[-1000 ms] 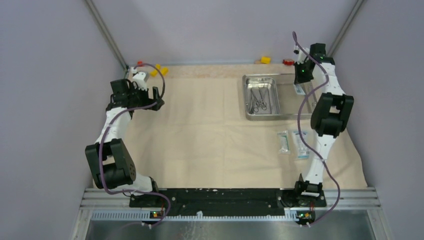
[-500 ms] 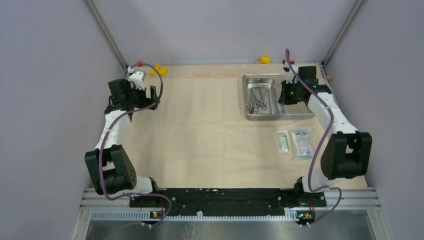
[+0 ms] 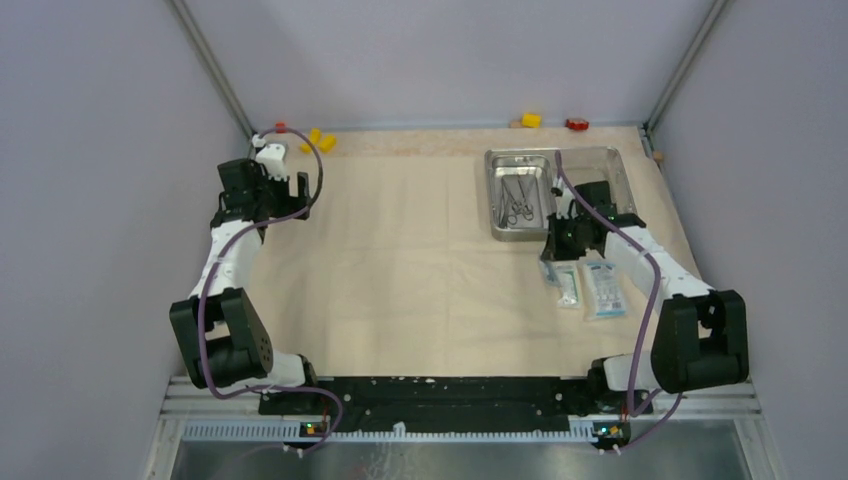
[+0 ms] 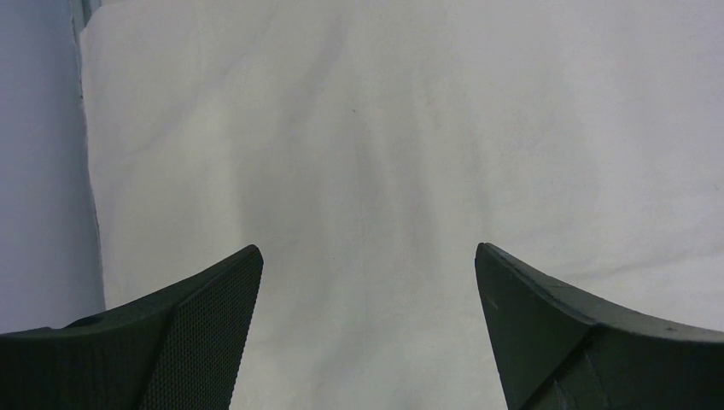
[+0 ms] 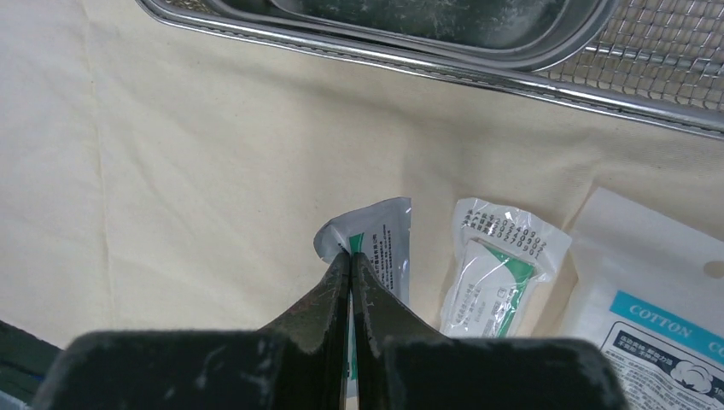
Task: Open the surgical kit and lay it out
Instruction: Place the medical item in the surgical kit.
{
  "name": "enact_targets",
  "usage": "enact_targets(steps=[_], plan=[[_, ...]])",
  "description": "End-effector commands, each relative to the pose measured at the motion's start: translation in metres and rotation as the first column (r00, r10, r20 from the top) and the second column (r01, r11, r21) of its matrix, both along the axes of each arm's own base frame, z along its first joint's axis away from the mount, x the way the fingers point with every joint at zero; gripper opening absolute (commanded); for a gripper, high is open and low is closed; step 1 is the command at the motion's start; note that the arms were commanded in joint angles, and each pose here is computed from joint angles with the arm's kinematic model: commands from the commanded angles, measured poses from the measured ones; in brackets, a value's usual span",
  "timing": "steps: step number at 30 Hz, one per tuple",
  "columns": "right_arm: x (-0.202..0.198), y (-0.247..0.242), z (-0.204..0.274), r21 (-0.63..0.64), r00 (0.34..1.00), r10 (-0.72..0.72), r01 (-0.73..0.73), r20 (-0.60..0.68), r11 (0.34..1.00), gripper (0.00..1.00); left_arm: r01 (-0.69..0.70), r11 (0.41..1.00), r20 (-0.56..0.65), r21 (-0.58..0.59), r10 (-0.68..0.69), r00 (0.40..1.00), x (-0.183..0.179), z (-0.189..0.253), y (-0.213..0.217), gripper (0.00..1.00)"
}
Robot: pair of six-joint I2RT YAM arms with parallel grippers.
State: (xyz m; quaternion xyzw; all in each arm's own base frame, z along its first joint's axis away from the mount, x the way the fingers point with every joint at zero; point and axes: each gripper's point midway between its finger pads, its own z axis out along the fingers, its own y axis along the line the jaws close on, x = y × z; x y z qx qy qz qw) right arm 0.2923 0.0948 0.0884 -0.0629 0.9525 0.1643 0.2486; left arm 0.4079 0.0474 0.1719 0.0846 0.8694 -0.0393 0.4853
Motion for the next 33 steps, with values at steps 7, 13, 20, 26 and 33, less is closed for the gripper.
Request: enact_targets(steps=[7, 13, 20, 26, 33], plan=[[-0.003, -0.003, -0.021, -0.025, 0.995, -0.094, 0.093, -0.034, 0.995, 0.0, -0.055, 0.997, 0.038, 0.055, 0.053, 0.998, 0.007, 0.011, 0.015, 0.99], [-0.001, -0.002, -0.037, -0.057, 0.993, -0.097, 0.093, -0.073, 0.994, 0.0, -0.048, 0.998, 0.04, 0.046, 0.046, 0.998, 0.007, 0.012, 0.013, 0.99], [0.001, -0.005, -0.053, -0.09, 0.987, -0.103, 0.093, -0.12, 0.992, 0.0, -0.03, 0.999, 0.029, 0.033, 0.029, 0.999, 0.006, 0.008, 0.009, 0.99], [-0.001, 0.0, -0.056, -0.064, 0.986, -0.088, 0.08, -0.141, 0.995, 0.03, -0.022, 0.999, 0.02, 0.026, 0.021, 1.0, 0.006, 0.004, 0.007, 0.99], [0.001, 0.008, -0.049, -0.03, 0.986, -0.069, 0.065, -0.15, 0.997, 0.13, -0.02, 0.999, 0.014, 0.027, 0.019, 1.0, 0.006, 0.001, 0.007, 0.99]])
